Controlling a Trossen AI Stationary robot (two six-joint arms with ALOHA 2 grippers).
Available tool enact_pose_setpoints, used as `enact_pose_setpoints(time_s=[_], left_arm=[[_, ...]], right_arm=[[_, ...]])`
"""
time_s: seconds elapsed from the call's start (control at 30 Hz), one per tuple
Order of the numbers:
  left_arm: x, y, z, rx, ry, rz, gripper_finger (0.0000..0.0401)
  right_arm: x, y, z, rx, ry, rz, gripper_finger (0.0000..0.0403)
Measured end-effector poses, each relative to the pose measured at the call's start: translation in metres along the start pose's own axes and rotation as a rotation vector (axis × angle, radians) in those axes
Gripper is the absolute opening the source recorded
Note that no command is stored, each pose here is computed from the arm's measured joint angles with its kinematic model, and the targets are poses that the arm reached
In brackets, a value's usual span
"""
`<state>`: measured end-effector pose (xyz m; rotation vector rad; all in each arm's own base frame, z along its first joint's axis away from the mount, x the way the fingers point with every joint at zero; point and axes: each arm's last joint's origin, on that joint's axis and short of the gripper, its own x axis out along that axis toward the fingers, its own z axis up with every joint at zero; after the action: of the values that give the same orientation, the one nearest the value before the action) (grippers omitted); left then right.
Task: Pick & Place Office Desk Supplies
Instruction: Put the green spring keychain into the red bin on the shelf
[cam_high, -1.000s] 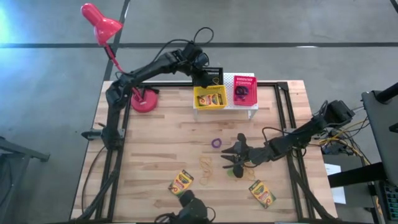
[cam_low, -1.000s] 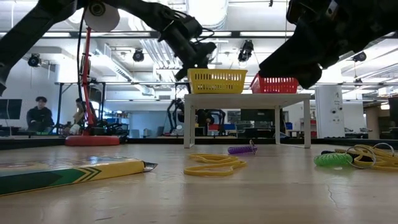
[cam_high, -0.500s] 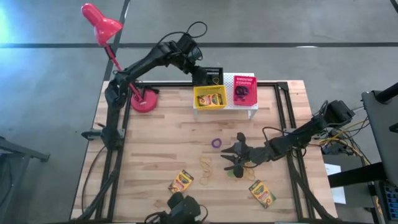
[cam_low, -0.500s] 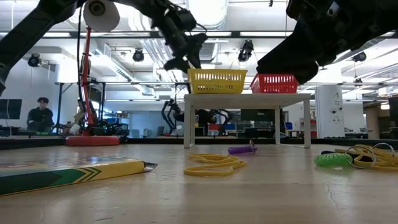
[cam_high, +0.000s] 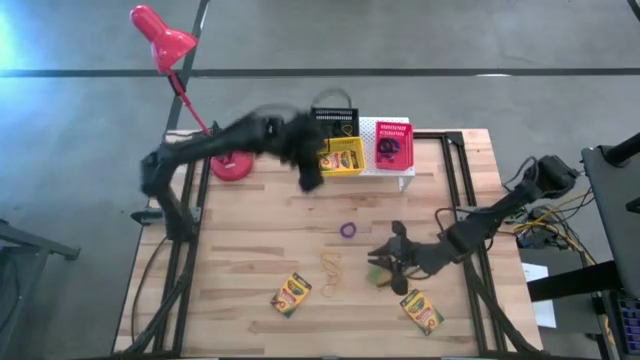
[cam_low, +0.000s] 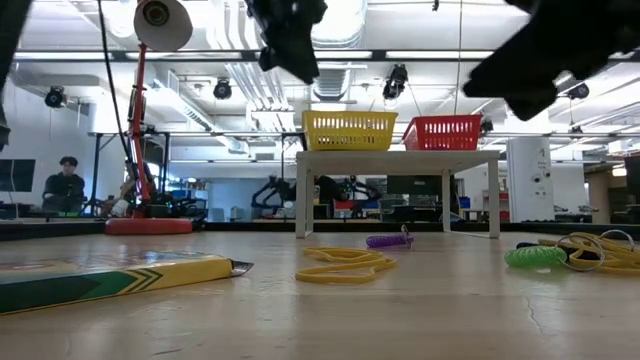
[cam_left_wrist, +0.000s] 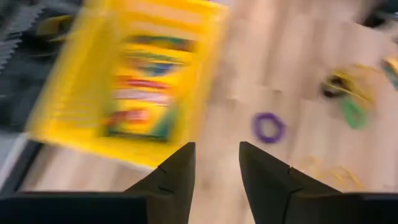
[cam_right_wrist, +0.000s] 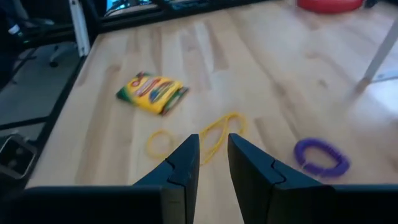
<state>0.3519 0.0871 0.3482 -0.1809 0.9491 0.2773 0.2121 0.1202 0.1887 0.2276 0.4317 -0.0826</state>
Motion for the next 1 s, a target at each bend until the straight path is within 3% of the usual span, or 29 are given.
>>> enact_pose_setpoints(time_s=[0.27, 0.47, 0.6, 0.7, 1.0], left_arm=[[0.023, -0.104, -0.086, 0.239, -0.233, -0.126, 0.0129], [0.046, -0.147, -0.153, 0.324, -0.401, -0.214, 0.0129], [0.062, -0.156, -0.189, 0.318, -0.475, -0.272, 0.0129], [0.072, -0.153, -0.206, 0.218, -0.509, -0.29, 0.0129], [0.083, -0.139, -0.223, 0.063, -0.505, -0.194, 0.0129]], right_arm=[[-0.009, 0.022, -0.024, 0.016, 0.074, 0.076, 0.0082], [-0.003, 0.031, -0.046, 0.04, 0.146, 0.073, 0.0082], [0.007, 0.03, -0.06, 0.003, 0.235, 0.089, 0.0088], [0.014, 0.029, -0.068, -0.046, 0.287, 0.097, 0.0102], [0.04, 0.04, -0.083, -0.378, 0.327, 0.085, 0.0152]])
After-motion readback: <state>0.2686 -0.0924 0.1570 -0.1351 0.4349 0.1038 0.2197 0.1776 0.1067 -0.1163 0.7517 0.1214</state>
